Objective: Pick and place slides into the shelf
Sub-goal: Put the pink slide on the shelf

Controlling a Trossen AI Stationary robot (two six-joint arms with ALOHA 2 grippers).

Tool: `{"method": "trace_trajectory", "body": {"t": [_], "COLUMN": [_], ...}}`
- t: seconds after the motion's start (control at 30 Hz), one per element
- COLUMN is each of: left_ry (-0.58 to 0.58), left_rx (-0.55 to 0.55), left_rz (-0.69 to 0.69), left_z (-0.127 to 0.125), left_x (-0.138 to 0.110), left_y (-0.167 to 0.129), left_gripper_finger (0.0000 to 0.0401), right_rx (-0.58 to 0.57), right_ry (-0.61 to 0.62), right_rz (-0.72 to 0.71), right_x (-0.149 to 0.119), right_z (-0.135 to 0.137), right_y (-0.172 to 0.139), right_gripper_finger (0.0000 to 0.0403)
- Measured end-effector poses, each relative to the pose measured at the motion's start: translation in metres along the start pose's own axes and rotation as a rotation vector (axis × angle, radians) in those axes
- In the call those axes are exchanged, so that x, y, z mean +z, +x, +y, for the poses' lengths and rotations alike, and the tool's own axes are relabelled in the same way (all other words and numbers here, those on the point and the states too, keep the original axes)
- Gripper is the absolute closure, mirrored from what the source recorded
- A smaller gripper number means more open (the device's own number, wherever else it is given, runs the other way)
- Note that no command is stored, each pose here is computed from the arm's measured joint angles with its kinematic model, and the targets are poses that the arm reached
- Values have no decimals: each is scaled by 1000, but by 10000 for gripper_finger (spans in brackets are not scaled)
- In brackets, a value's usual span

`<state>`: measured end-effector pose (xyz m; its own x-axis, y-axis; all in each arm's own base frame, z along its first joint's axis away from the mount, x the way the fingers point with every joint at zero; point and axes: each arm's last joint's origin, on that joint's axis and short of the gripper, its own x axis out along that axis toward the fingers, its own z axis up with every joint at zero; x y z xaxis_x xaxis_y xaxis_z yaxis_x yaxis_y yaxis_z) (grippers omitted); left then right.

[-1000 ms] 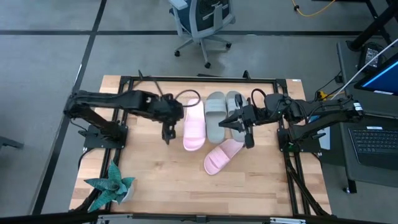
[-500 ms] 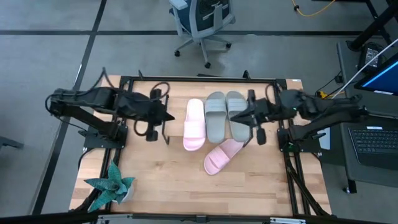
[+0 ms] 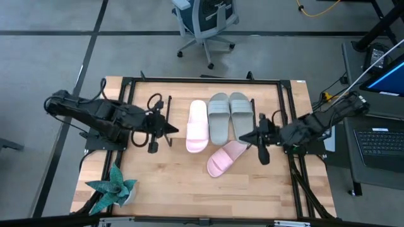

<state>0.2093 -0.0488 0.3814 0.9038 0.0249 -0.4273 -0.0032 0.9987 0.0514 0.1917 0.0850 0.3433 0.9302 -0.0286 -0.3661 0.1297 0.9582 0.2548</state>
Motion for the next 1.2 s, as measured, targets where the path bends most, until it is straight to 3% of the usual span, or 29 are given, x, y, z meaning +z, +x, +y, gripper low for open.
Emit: {"method": "trace_trajectory", "body": {"t": [0.1, 0.3, 0.43, 0.73, 1.2], "left_ry": [-34, -59, -77, -108, -114], "left_rx": [-37, 30, 4, -47, -51], "left_rz": [-51, -28, -47, -119, -129], "left_z": [-8, -24, -39, -62, -65], "left_x": [-8, -30, -44, -60, -60], "left_y": [1, 8, 21, 39, 44], "left_gripper_finger": [401, 401, 401, 401, 401], "right_rx": [28, 40, 42, -55, -150], "right_ry": [85, 197, 269, 277, 283], "right_rz": [17, 52, 97, 116, 306], "right_x": [-22, -58, -76, -101, -141], "right_z": [3, 5, 6, 5, 14], "right_y": [7, 13, 13, 19, 54], "right_gripper_finger": [399, 400, 399, 400, 398]}}
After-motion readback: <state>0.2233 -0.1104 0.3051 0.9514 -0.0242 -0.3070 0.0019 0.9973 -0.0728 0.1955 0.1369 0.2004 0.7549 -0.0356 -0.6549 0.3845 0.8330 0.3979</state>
